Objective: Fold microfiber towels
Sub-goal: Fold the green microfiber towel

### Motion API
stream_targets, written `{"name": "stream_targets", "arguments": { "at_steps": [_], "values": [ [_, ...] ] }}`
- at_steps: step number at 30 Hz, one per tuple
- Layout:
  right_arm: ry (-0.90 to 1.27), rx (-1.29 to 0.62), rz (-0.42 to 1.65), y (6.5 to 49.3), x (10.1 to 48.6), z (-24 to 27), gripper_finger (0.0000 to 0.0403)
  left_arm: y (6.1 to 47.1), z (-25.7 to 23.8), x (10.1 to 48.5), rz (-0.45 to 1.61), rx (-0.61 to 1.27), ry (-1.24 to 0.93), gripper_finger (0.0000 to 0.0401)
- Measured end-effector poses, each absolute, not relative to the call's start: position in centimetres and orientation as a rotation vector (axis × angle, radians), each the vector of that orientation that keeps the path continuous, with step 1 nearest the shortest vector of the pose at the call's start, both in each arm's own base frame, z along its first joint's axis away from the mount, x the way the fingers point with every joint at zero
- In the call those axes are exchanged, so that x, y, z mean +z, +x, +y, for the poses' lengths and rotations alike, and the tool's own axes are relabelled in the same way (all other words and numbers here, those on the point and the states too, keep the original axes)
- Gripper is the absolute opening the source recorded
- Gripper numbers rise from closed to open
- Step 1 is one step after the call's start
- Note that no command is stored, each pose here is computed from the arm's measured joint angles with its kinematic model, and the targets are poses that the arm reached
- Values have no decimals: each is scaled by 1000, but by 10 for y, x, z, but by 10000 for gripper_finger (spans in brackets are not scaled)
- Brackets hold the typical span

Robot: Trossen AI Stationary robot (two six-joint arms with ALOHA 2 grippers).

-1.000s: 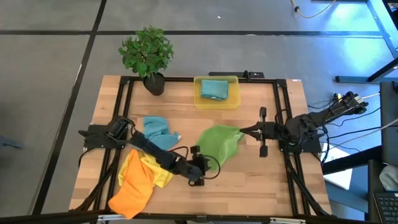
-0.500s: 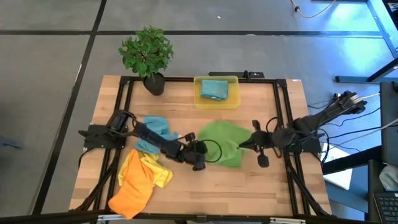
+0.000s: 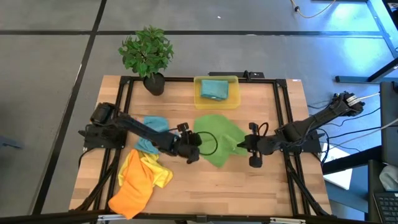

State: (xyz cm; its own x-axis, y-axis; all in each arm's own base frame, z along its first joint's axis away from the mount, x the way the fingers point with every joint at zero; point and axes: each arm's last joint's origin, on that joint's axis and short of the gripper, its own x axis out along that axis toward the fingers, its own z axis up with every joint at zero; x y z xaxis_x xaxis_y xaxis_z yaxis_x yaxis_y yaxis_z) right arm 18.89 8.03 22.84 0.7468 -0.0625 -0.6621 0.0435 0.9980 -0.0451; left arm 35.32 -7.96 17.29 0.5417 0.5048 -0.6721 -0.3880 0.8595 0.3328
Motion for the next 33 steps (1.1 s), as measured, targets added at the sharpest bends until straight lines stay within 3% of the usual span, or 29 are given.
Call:
{"name": "stream_targets", "arguments": {
  "at_steps": [6,11,15,24,33],
  "values": [
    [-32,-98,756,197,221,76,0,346,-120,191,720,430,279,135],
    [-32,-119,768,201,217,73,0,360,-155,175,622,174,318,135],
    [-23,-124,764,202,217,72,0,375,-171,156,512,96,348,138],
    [1,-111,771,202,217,73,0,410,-160,112,584,36,312,155],
    [1,-111,771,202,217,73,0,421,-147,112,672,11,284,168]
  ]
}}
